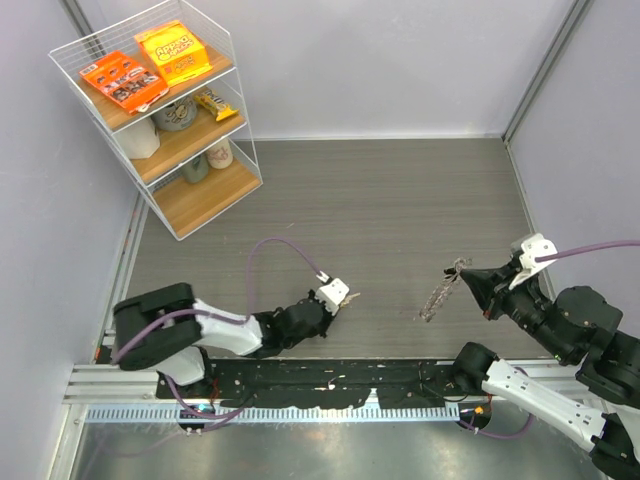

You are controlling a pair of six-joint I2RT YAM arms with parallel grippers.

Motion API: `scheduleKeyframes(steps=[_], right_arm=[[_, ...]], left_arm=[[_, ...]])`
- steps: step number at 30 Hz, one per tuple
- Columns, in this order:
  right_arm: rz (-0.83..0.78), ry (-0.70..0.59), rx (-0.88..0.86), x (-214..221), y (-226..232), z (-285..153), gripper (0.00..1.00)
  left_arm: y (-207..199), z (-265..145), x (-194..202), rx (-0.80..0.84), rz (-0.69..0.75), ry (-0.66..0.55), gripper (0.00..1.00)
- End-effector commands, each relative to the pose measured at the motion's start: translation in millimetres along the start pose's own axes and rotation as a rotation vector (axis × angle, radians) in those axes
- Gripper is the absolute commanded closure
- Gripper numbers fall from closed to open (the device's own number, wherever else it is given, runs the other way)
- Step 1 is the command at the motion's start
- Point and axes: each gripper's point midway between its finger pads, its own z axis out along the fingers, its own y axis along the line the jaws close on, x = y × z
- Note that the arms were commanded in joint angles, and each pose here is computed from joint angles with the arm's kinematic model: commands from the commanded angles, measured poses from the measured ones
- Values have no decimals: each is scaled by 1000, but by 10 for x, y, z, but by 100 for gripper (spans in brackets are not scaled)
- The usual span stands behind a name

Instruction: Put the keys on the keyring

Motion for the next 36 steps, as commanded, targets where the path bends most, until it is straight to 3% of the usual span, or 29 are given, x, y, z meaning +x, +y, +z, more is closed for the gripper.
scheduleKeyframes(steps=[1,2,5,10,14,26,36], right_arm=[[6,-77,-26,-241,90,106,94],[5,-76,-28,-244,97,117,95],[2,-77,-31,-239,124,185,93],[-1,-78,-45,-255,162,224,91],[-4,-73,-44,-249,157,213,91],[-22,-76,-35,-216,114,171,91],[-23,-81,-29,-184,85,133,92]], left_arm=[[-85,-299,-446,17,13,-74,100],[-125,-352,-577,35,35,-102,98],[-120,-399,-784,37,84,-155,76],[51,-274,-703,-61,188,-131,45],[172,-74,-466,-109,166,-45,36],[141,172,-348,-160,19,90,37],[192,132,-198,-213,-38,162,42]])
